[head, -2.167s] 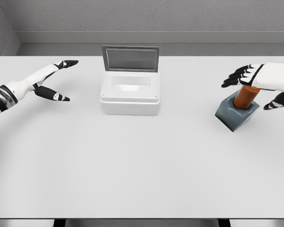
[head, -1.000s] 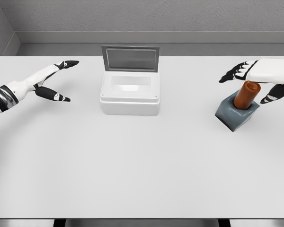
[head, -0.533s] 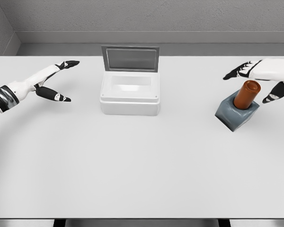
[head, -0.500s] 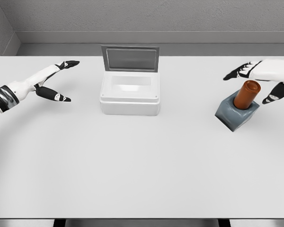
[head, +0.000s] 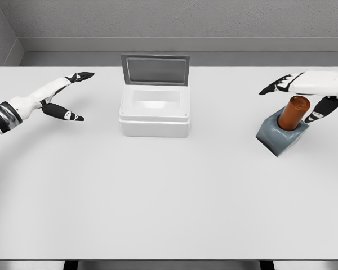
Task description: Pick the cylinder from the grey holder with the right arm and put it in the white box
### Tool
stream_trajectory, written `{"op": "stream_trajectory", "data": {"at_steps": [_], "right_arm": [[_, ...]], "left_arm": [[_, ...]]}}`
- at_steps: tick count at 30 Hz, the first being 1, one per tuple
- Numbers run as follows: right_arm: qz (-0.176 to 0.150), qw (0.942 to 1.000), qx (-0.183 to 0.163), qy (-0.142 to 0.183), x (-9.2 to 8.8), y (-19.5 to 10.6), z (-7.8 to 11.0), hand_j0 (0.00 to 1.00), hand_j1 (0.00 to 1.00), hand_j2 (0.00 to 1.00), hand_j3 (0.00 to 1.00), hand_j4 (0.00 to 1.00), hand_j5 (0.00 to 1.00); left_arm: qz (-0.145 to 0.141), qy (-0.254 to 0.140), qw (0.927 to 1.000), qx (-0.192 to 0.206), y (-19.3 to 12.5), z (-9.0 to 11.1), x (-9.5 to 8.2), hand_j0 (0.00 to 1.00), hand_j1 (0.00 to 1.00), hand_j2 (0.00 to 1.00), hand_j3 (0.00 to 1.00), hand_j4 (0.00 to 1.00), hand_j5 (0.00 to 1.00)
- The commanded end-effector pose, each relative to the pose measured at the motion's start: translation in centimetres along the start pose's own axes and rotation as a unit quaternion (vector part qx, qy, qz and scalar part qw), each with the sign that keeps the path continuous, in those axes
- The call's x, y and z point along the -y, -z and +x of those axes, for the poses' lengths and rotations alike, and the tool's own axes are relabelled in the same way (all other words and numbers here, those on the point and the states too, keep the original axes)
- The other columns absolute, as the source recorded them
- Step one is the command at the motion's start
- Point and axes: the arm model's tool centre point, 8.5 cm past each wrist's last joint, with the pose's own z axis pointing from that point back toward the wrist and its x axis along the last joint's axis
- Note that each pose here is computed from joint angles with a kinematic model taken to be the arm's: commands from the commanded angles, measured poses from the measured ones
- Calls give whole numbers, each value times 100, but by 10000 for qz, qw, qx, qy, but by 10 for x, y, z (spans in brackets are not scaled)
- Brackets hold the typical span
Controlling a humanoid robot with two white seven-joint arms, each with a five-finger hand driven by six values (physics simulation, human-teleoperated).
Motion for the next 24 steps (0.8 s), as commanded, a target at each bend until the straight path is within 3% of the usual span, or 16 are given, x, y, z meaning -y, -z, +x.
{"op": "stream_trajectory", "data": {"at_steps": [1,14,24], "right_arm": [[-2,10000,21,10,1,2,1,100,100,100,100,100,100],[432,9989,-141,80,-13,-2,-9,99,99,99,99,99,99],[383,9992,-101,22,-5,2,-7,97,97,97,97,97,97]], "left_arm": [[34,-30,10000,9,0,0,-1,100,100,100,100,100,100],[34,-35,10000,15,0,0,-1,100,100,100,100,100,100],[34,-30,10000,9,0,0,-1,100,100,100,100,100,100]]}}
